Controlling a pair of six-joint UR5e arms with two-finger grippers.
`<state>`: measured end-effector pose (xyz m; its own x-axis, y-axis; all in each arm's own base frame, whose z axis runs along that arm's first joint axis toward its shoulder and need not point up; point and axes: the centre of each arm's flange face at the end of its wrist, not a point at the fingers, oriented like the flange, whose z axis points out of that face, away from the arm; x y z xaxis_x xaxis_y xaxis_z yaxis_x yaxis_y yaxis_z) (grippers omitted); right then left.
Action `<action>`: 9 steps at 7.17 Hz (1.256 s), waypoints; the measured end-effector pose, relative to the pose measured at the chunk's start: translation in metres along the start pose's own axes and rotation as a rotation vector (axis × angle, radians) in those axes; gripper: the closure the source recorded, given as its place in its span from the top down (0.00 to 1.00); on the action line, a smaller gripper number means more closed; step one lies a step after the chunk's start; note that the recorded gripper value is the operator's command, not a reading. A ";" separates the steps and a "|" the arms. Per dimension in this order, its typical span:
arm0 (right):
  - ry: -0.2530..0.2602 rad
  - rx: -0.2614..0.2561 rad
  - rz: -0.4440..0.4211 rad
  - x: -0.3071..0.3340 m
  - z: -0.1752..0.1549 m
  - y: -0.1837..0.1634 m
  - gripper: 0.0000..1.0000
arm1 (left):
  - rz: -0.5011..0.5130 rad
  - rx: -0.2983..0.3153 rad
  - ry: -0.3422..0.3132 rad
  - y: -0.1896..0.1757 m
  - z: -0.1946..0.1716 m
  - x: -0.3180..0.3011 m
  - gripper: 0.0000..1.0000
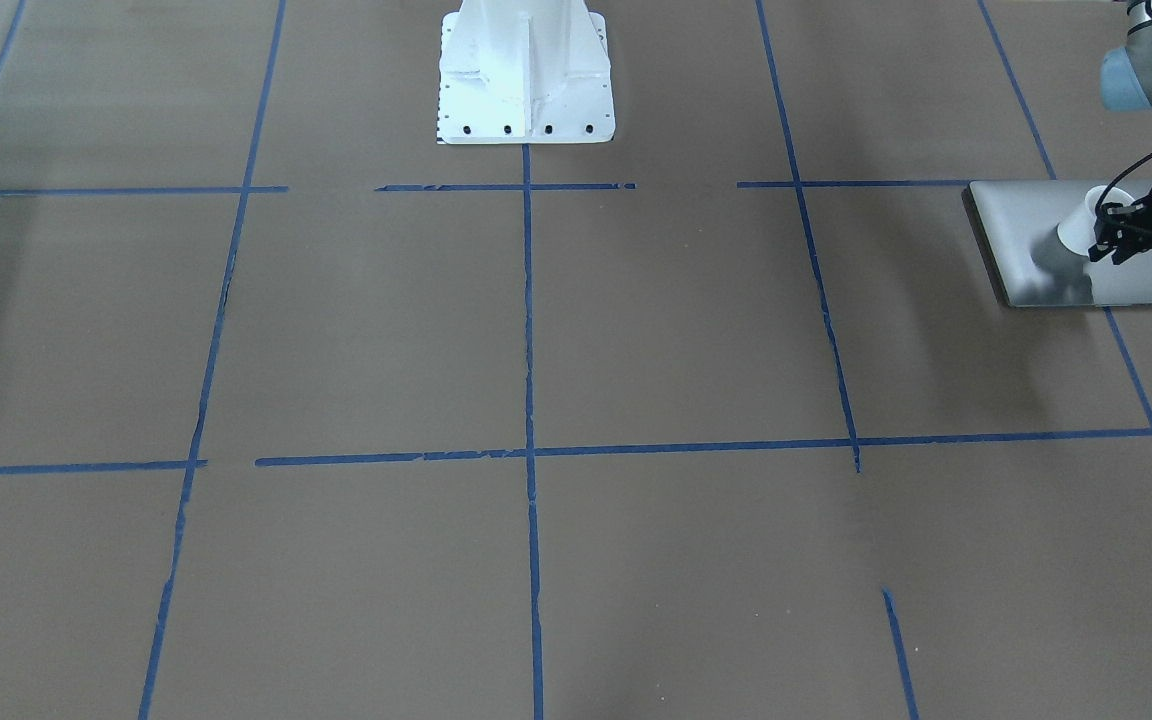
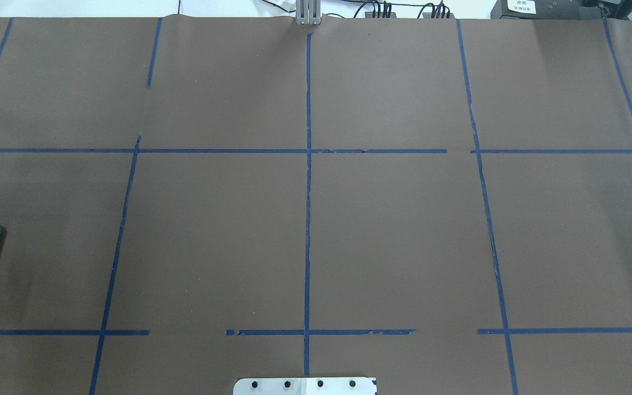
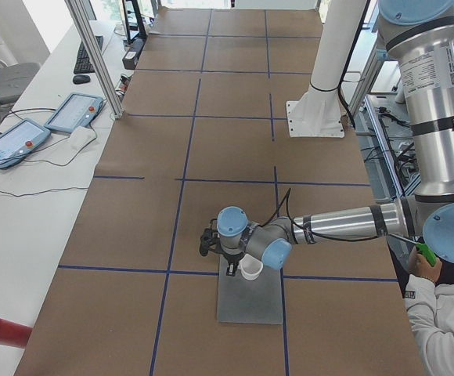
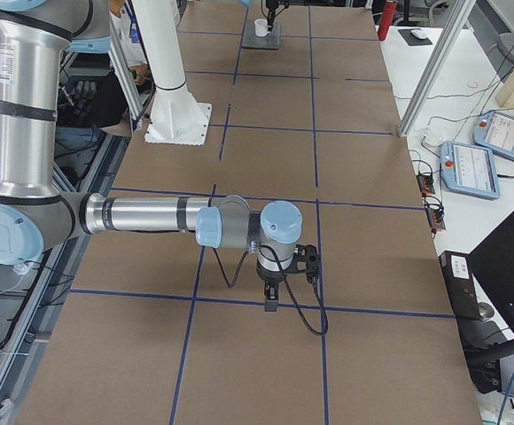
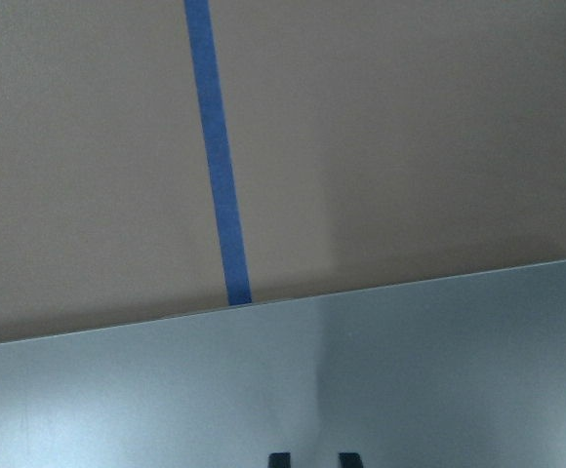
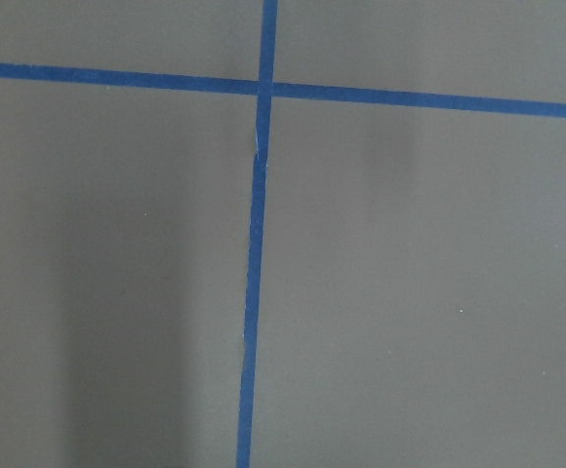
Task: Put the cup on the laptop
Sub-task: 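Lower the held cup with the left gripper onto the silver laptop lid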
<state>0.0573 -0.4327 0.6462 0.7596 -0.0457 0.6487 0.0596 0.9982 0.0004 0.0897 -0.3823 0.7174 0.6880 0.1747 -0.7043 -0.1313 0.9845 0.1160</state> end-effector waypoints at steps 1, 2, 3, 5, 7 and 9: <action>0.000 0.000 0.000 0.000 0.000 0.000 1.00 | 0.024 0.011 -0.014 -0.002 -0.002 -0.001 1.00; 0.000 0.000 0.000 0.000 0.000 0.000 1.00 | 0.043 0.040 -0.022 -0.007 -0.015 -0.006 1.00; 0.000 0.000 0.000 0.000 0.000 0.000 1.00 | 0.048 0.085 -0.036 -0.014 -0.042 -0.019 1.00; 0.000 0.000 0.000 0.000 0.000 0.000 1.00 | 0.027 0.107 -0.078 -0.046 -0.116 -0.035 1.00; 0.001 0.000 0.000 0.000 0.000 0.000 1.00 | -0.049 0.118 -0.101 -0.078 -0.198 -0.048 1.00; 0.001 0.000 0.000 0.000 0.000 0.000 1.00 | -0.089 0.121 -0.096 -0.061 -0.234 -0.077 1.00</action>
<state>0.0573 -0.4327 0.6463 0.7604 -0.0458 0.6478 0.0596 0.9982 0.0006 -0.1221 -0.4584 0.6003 0.7590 0.0819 -0.6459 0.0156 0.9895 0.1438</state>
